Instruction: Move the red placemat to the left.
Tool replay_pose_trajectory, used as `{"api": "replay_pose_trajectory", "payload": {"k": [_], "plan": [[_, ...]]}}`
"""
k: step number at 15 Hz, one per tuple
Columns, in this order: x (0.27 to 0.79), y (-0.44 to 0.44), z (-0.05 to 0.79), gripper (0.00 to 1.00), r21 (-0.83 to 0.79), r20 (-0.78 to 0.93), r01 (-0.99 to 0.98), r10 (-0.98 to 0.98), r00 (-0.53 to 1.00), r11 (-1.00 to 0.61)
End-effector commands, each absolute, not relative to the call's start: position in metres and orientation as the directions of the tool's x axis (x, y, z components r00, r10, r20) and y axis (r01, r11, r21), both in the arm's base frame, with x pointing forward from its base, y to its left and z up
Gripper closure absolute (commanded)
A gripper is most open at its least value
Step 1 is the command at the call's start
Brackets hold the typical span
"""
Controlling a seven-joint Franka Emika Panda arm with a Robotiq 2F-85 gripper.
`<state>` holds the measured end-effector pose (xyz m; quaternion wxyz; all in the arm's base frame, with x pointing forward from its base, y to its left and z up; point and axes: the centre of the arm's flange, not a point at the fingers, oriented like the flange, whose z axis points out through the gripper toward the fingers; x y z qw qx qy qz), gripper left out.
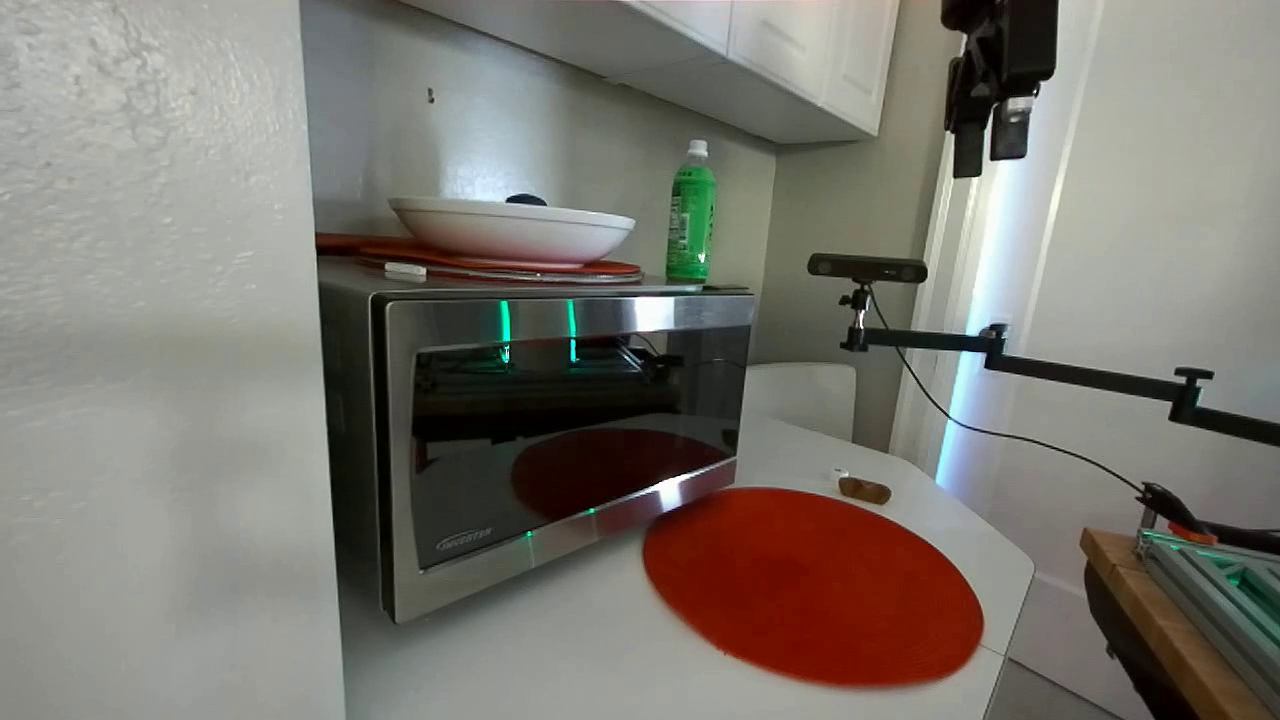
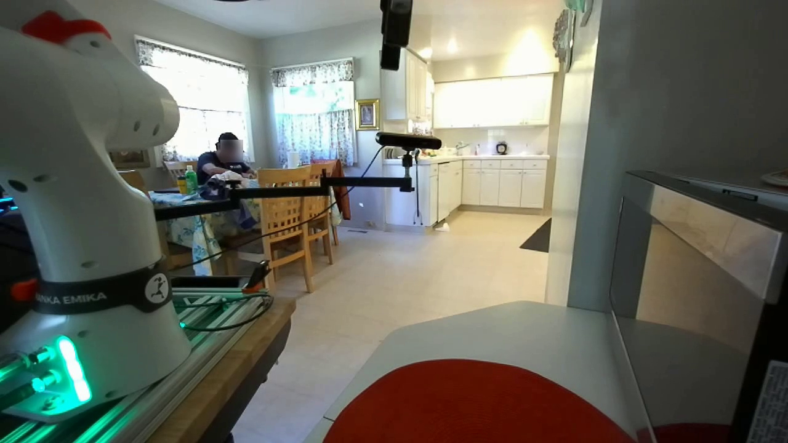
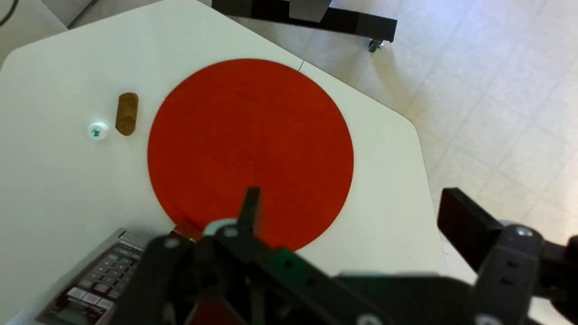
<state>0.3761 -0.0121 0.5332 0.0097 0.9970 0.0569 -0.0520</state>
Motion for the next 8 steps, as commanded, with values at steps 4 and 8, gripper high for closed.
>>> {"api": "replay_pose_trajectory", "payload": {"k": [4,8], "plan": [[0.391,0.030,0.484,0.00,0.113,-0.137,0.127,0.111,0.984,-0.986],[0.394,0.045,0.454,0.00,0.173,-0.112,0.128,0.109,0.988,-0.977]]}}
